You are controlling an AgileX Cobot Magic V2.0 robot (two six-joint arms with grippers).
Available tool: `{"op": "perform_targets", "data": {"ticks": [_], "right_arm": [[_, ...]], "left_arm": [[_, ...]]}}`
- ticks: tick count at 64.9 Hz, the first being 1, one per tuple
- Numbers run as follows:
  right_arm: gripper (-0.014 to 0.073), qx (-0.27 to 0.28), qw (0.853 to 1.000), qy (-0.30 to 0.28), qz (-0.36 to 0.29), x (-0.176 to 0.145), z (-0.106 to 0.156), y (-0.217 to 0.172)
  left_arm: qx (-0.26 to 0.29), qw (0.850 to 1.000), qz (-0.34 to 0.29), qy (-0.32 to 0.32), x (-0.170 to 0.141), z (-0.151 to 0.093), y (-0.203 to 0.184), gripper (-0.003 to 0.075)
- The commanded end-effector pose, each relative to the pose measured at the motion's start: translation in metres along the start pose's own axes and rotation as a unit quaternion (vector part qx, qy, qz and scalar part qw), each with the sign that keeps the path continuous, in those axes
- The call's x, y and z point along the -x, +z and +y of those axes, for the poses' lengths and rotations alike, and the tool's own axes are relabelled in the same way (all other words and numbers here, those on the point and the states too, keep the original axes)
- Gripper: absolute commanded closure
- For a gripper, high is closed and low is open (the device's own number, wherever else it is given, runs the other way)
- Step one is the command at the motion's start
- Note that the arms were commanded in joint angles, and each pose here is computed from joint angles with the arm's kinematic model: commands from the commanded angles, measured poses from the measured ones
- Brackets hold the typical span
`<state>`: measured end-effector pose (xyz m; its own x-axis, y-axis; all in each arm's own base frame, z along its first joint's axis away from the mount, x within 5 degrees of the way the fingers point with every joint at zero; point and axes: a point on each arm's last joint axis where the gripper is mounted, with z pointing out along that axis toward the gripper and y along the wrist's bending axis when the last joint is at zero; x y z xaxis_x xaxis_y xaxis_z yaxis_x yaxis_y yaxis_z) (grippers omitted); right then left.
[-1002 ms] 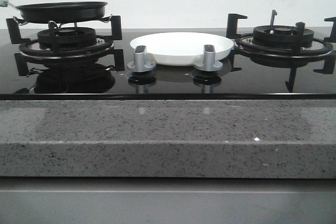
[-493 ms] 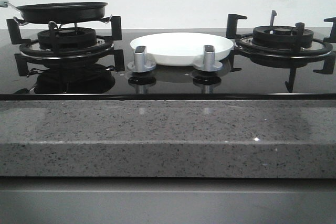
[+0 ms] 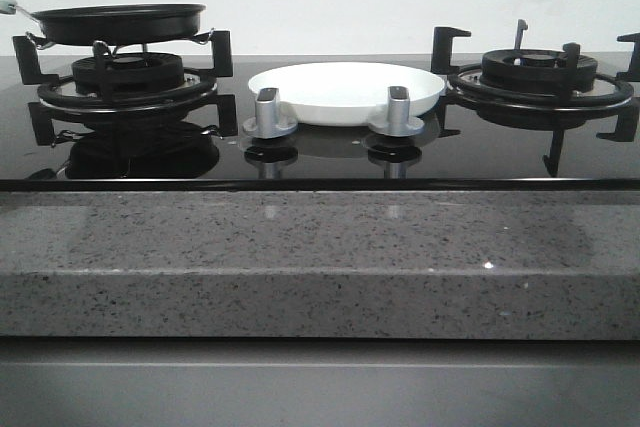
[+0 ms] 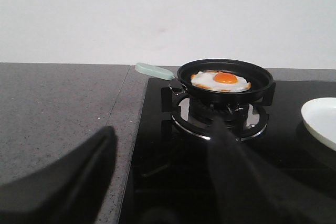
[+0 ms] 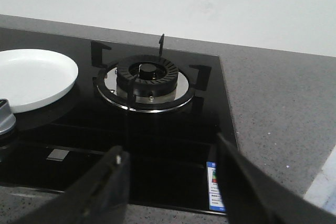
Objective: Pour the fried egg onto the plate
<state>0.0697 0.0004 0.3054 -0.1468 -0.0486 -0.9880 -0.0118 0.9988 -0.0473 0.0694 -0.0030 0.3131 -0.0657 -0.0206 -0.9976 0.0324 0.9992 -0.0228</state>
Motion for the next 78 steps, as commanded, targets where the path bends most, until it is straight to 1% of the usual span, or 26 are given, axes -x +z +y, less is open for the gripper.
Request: {"op": "perform_targets", "data": {"ticks": [1, 5, 25, 33, 40, 49, 54, 62, 69, 73, 78], "right_arm": [[0.0049, -0.008, 0.999, -0.009, -0.049, 0.018, -0.002, -0.001], [0.0051, -0.008, 0.999, -0.009, -0.049, 0.018, -0.002, -0.001], [0.0054, -0.006, 0.999, -0.003, -0.047, 0.018, -0.001, 0.0], [0.0054, -0.001, 1.0, 0.003, -0.005, 0.022, -0.001, 0.016], [0.0054, 0.017, 0.998, 0.023, 0.048, 0.038, 0.001, 0.04], [0.0055, 0.031, 0.994, 0.021, 0.105, 0.061, 0.004, 0.075], [0.0055, 0.042, 0.989, 0.021, 0.14, 0.074, 0.008, 0.101], [0.006, 0.063, 0.983, 0.02, 0.174, 0.099, 0.017, 0.146], [0.0131, 0.088, 0.974, -0.005, 0.21, 0.11, 0.03, 0.181], [0.0176, 0.1, 0.972, -0.018, 0.21, 0.119, 0.037, 0.196], [0.0209, 0.113, 0.969, -0.032, 0.218, 0.125, 0.046, 0.218]], "left_arm": [[0.001, 0.998, -0.054, -0.01, 0.019, 0.0, -0.001, 0.0118], [0.001, 0.998, -0.054, -0.01, 0.019, 0.0, -0.001, 0.0094], [0.001, 0.998, -0.054, -0.01, 0.019, 0.0, -0.001, 0.0101], [0.001, 0.998, -0.054, -0.01, 0.019, 0.0, -0.001, 0.0101], [0.001, 0.998, -0.054, -0.01, 0.019, 0.0, -0.001, 0.0101], [0.001, 0.998, -0.054, -0.01, 0.019, 0.0, -0.001, 0.0101], [0.001, 0.998, -0.054, -0.01, 0.019, 0.0, -0.001, 0.0101], [0.001, 0.998, -0.054, -0.01, 0.019, 0.0, -0.001, 0.0101], [0.001, 0.998, -0.054, -0.01, 0.019, 0.0, -0.001, 0.0101], [0.001, 0.998, -0.054, -0.01, 0.019, 0.0, -0.001, 0.0101], [0.001, 0.998, -0.054, -0.01, 0.019, 0.0, -0.001, 0.0101]]}}
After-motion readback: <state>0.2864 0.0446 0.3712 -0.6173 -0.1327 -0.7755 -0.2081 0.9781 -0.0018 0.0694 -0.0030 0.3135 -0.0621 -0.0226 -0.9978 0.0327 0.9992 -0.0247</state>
